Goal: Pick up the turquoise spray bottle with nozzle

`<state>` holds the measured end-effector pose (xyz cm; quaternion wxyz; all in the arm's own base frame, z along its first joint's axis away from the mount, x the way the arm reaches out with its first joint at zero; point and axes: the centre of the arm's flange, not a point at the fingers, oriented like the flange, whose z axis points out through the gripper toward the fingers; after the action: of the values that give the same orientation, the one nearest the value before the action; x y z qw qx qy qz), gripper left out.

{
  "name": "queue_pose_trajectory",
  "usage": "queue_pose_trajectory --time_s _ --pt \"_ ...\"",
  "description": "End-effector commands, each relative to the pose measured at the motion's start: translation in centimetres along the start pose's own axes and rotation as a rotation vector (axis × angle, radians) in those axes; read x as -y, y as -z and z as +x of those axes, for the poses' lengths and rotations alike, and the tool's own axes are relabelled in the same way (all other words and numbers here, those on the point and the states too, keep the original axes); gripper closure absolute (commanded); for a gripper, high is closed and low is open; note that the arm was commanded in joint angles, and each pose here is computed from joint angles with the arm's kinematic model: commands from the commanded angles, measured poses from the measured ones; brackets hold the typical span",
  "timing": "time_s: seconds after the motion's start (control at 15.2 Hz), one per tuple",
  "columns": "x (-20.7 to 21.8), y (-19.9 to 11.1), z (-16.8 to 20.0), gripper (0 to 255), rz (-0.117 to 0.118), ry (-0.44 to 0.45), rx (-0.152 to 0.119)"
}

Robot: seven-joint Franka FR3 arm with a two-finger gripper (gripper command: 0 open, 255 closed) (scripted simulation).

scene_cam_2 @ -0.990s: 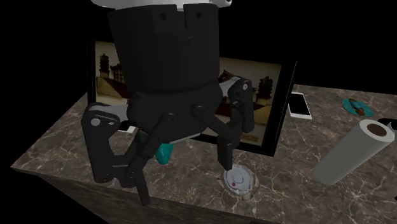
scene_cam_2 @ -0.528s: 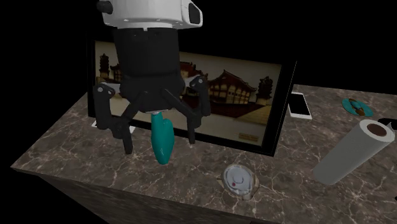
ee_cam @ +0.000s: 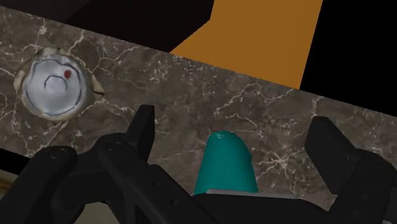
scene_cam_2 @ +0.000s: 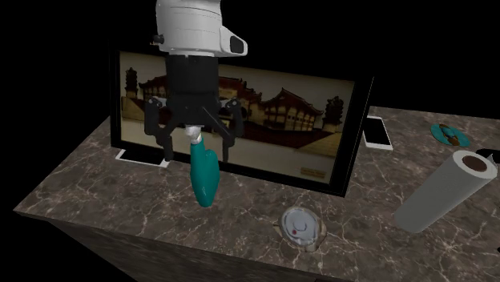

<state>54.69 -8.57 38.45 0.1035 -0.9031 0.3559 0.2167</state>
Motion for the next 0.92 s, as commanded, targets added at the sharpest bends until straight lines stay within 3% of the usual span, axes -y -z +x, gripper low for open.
queue_pose_trajectory --time_s 0.0,0.33,0.86 --pt "0.1 -0.4 2.7 0 0.018 -0.054 0.015" --pt "-0.2 -1.4 9.8 0 0.062 -0.185 0.054" --pt "-0.4 -5.0 11.8 0 0.063 -0.187 0.055"
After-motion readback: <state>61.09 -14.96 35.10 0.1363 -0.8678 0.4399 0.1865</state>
